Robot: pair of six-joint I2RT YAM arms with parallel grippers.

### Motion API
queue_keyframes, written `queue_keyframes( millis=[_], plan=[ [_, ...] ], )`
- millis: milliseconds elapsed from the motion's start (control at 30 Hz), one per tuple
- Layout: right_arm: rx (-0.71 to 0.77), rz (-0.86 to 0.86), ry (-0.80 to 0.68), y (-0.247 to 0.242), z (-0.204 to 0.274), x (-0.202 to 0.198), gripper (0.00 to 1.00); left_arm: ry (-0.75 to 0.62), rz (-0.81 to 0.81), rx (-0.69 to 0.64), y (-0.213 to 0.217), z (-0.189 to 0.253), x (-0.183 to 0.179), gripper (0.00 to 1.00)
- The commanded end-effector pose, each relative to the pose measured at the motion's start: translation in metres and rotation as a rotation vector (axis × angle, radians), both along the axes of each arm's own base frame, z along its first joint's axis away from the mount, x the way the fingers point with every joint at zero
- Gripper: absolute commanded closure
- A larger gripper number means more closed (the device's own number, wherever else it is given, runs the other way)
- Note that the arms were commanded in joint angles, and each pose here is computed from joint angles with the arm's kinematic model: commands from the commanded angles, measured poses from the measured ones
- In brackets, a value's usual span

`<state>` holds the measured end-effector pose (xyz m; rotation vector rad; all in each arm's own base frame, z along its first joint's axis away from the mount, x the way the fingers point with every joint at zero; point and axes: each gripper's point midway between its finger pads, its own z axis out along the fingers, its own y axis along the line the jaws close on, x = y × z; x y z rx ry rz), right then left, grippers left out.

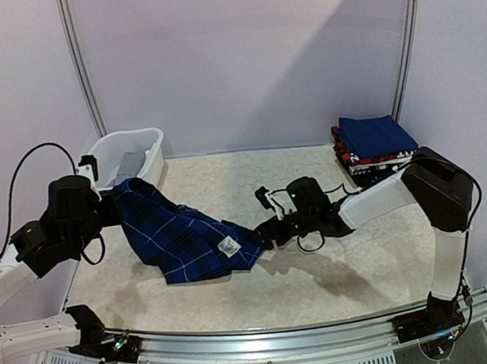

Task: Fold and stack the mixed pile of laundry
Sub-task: Pick up the rectangle-folded shirt, then place the rectangle-folded shirt at the center of the board.

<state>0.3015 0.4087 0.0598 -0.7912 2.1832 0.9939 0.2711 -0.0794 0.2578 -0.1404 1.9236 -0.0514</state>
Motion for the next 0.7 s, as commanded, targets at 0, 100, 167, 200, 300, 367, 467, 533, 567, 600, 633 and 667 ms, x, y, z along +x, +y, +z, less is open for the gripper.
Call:
queue_keyframes(
  millis=[0,100,167,200,300,367,467,533,567,600,633,667],
  plan=[
    [-0.114,-0.016,-0.027,-0.002,-0.028,0.004,0.18,0.009,0.019,0.020,0.007,-0.005,-0.004,1.00],
    [-0.143,-0.012,-0.055,0.002,-0.032,0.003,0.21,0.012,0.020,0.021,0.007,-0.005,-0.004,1.00],
    [-0.154,0.004,-0.065,0.008,-0.034,-0.001,0.26,0.011,0.021,0.020,0.007,-0.006,-0.004,1.00],
    [-0.157,0.013,-0.072,0.011,-0.033,-0.001,0.29,0.010,0.022,0.019,0.008,-0.005,-0.004,1.00],
    [-0.170,0.018,-0.072,0.014,-0.038,-0.002,0.41,0.010,0.024,0.022,0.008,-0.006,-0.004,1.00],
    [-0.175,0.015,-0.071,0.014,-0.040,-0.001,0.57,0.010,0.025,0.023,0.008,-0.006,-0.004,1.00],
    [-0.176,0.005,-0.076,0.013,-0.037,0.000,0.82,0.011,0.023,0.024,0.008,-0.006,-0.005,1.00],
    [-0.177,-0.007,-0.081,0.011,-0.034,0.001,0.94,0.010,0.023,0.024,0.008,-0.006,-0.005,1.00],
    [-0.179,-0.014,-0.085,0.009,-0.032,0.001,0.98,0.010,0.021,0.022,0.008,-0.005,-0.005,1.00],
    [-0.177,-0.024,-0.091,0.007,-0.028,0.002,1.00,0.010,0.016,0.021,0.007,-0.005,-0.005,1.00],
    [-0.181,-0.034,-0.096,0.005,-0.026,0.002,1.00,0.010,0.012,0.020,0.007,-0.004,-0.005,1.00],
    [-0.189,-0.048,-0.102,0.001,-0.023,0.003,1.00,0.009,0.007,0.016,0.006,-0.003,-0.005,1.00]
  ],
)
